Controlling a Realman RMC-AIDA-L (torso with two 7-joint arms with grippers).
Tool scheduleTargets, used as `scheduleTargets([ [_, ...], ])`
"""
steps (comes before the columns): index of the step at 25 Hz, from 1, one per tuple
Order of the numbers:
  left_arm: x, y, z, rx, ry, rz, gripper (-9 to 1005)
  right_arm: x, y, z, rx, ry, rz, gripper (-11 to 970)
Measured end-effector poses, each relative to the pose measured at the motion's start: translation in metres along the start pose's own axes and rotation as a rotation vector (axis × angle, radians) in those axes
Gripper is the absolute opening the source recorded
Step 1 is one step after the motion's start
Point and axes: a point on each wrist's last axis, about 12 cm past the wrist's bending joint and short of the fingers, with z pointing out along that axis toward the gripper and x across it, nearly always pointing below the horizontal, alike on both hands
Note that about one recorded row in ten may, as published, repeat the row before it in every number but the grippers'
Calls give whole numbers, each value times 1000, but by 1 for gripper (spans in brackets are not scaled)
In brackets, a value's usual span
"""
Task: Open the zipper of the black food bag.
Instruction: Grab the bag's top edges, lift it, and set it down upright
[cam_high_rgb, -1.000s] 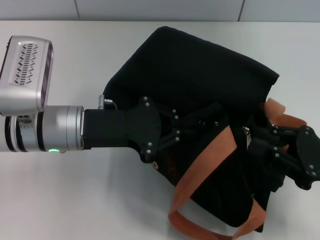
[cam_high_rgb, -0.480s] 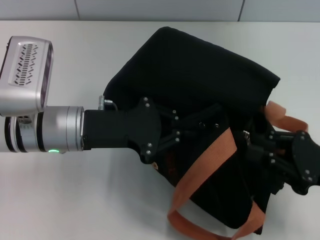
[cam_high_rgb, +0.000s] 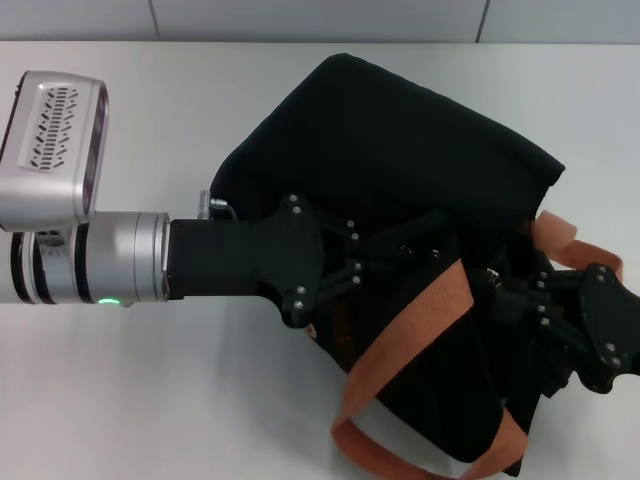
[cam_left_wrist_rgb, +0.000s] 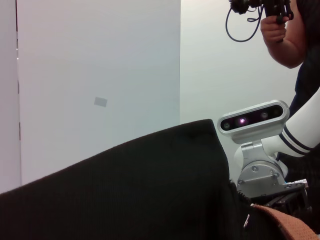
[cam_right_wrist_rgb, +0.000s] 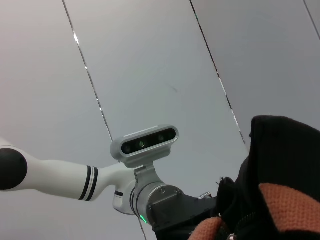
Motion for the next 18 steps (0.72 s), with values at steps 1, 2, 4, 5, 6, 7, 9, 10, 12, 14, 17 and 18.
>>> scheduleTargets([
  [1,0,0,0,0,-1,-2,91,0,0,0,0,0,-1,132],
  [2,0,0,0,0,-1,-2,91,0,0,0,0,0,-1,106],
  [4,0,0,1,1,-1,-1,91,0,0,0,1,-1,-3,76],
  [5,0,0,1,2,-1,-1,91,0,1,-1,0,-2,-5,74],
  [6,0,0,1,2,-1,-1,91,0,2,-1,-3,-6,-5,72],
  [7,0,0,1,2,-1,-1,91,0,2,-1,-3,-6,-5,69],
  [9,0,1,1,0,-3,-1,91,0,2,-2,-1,-10,-2,64],
  [10,-1,1,0,-1,-4,-1,91,0,2,-3,0,-12,0,59],
  [12,-1,1,0,-6,-9,-1,91,0,3,-3,-1,-15,1,48],
  [14,-2,1,0,-16,-22,-3,91,0,3,-4,-3,-19,1,37],
  [17,-2,1,-3,-36,-45,-9,91,0,4,-4,-2,-21,1,26],
  [18,-2,0,-4,-39,-48,-9,91,0,4,-4,-2,-22,1,23],
])
